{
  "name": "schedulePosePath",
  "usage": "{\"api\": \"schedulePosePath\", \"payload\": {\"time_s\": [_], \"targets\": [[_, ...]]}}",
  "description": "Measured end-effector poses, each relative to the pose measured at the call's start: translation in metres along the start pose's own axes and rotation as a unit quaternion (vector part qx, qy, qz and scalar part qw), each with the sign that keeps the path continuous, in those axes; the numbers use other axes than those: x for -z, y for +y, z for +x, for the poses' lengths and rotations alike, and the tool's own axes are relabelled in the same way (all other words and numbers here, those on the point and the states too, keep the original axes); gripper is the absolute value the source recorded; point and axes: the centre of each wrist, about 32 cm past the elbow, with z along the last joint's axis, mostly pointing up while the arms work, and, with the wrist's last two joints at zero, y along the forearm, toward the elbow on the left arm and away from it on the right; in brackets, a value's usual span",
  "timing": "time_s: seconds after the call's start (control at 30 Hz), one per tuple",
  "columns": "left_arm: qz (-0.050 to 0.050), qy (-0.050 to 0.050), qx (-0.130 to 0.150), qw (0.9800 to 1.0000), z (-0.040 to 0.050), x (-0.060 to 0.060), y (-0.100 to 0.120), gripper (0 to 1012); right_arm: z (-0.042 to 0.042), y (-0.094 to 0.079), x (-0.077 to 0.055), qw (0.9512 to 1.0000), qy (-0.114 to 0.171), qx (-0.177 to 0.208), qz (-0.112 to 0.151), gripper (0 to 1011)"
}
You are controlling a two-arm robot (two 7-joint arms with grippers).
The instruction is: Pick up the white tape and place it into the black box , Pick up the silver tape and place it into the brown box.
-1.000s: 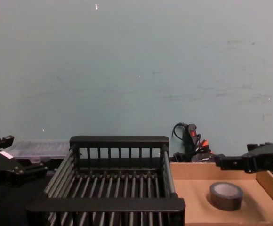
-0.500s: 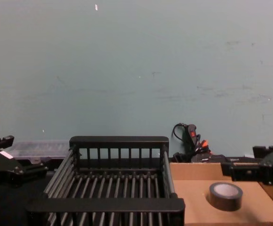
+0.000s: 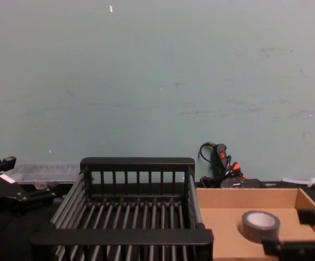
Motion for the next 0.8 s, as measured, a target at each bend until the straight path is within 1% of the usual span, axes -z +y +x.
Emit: {"api": "schedulePosePath", "payload": {"time_s": [0.1, 0.13, 0.27, 0.3, 0.37, 0.4, 0.43, 0.53, 0.8], "targets": [[0.000, 0.000, 0.000, 1.0000, 0.0000, 0.000, 0.000, 1001, -0.0042, -0.002, 0.003, 1.0000, -0.001, -0.007, -0.006, 1002], [0.000, 0.000, 0.000, 1.0000, 0.0000, 0.000, 0.000, 1001, -0.0073, -0.002, 0.006, 0.9999, -0.001, -0.013, -0.011, 1002], [0.000, 0.000, 0.000, 1.0000, 0.0000, 0.000, 0.000, 1001, -0.0153, -0.002, 0.011, 0.9993, -0.002, -0.029, -0.023, 1003], [0.000, 0.000, 0.000, 1.0000, 0.0000, 0.000, 0.000, 1001, -0.0187, -0.001, 0.013, 0.9990, -0.003, -0.036, -0.028, 1002], [0.000, 0.000, 0.000, 1.0000, 0.0000, 0.000, 0.000, 1001, -0.0216, 0.000, 0.014, 0.9986, -0.004, -0.042, -0.031, 1003], [0.000, 0.000, 0.000, 1.0000, 0.0000, 0.000, 0.000, 1001, -0.0245, 0.002, 0.015, 0.9983, -0.005, -0.048, -0.034, 1002], [0.000, 0.000, 0.000, 1.0000, 0.0000, 0.000, 0.000, 1001, -0.0245, 0.002, 0.015, 0.9983, -0.005, -0.048, -0.034, 1002], [0.000, 0.000, 0.000, 1.0000, 0.0000, 0.000, 0.000, 1001, -0.0303, 0.007, 0.018, 0.9974, -0.009, -0.059, -0.041, 1002], [0.000, 0.000, 0.000, 1.0000, 0.0000, 0.000, 0.000, 1001, -0.0381, 0.019, 0.020, 0.9960, -0.014, -0.074, -0.047, 1002]]}}
